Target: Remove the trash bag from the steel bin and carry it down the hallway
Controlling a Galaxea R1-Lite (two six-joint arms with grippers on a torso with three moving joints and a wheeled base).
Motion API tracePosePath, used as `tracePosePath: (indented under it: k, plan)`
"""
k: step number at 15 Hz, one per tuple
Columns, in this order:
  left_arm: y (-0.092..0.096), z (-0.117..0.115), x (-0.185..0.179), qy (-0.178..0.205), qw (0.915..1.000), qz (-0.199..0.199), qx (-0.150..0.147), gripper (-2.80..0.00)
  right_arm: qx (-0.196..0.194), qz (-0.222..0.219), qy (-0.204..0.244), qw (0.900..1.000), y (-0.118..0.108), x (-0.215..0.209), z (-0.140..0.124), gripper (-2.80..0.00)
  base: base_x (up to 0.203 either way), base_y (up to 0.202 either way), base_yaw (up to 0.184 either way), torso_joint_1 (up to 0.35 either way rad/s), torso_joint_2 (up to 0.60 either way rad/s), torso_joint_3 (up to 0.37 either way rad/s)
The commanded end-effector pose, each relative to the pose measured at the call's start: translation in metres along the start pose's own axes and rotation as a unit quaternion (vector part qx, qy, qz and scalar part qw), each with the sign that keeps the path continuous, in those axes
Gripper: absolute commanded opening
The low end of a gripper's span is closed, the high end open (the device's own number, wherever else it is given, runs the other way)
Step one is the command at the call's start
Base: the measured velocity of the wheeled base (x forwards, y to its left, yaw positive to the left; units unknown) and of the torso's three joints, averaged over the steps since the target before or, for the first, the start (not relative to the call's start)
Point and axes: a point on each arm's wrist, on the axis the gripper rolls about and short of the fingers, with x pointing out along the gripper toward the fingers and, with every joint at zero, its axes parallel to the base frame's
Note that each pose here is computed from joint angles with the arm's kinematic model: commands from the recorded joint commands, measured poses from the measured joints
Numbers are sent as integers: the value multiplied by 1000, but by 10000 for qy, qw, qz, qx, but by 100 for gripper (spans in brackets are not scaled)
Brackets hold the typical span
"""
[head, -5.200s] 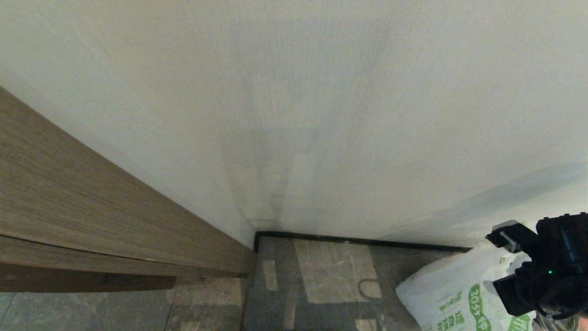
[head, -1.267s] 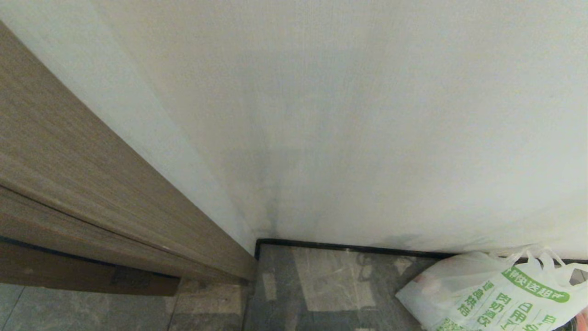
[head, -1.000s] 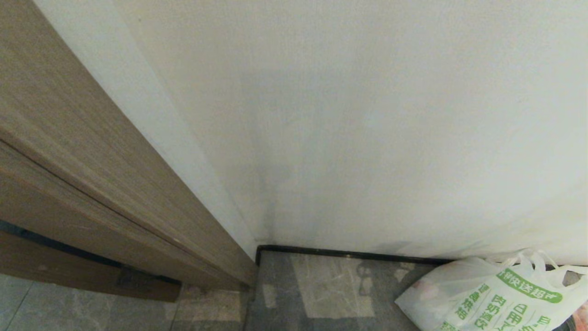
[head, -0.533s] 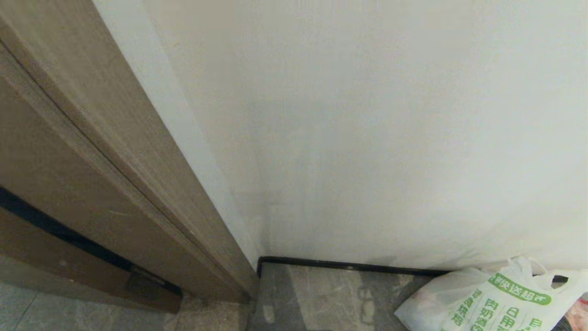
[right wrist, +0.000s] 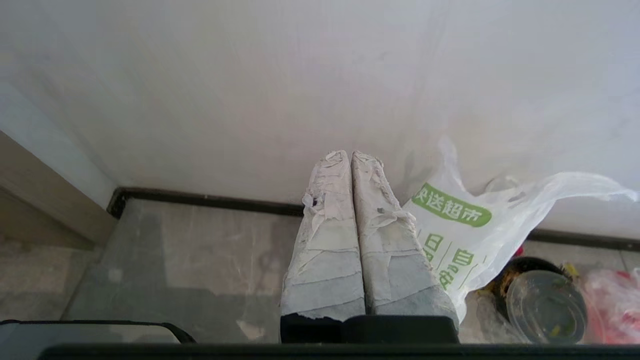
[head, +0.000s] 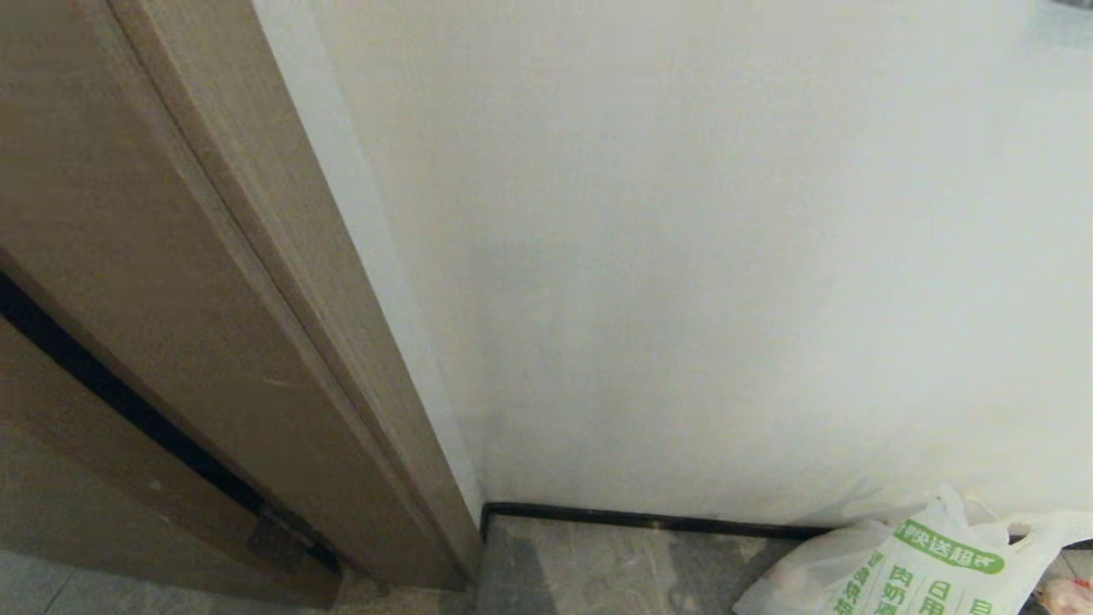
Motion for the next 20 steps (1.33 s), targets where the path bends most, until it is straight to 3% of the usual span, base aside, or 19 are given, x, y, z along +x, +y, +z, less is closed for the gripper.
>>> tracePosePath:
  k: [1,10,20]
  plan:
    - [0,0,0,-13,10000,1,-4,-280,3,2,11,10000,0,0,0,-280,0,0,0,2,-2,194]
    - [0,-1,0,0,10000,2,-4,-280,16,2,11,10000,0,0,0,-280,0,0,0,2,2,199]
    - [0,-1,0,0,10000,2,-4,-280,-20,2,11,10000,0,0,0,-280,0,0,0,0,0,18]
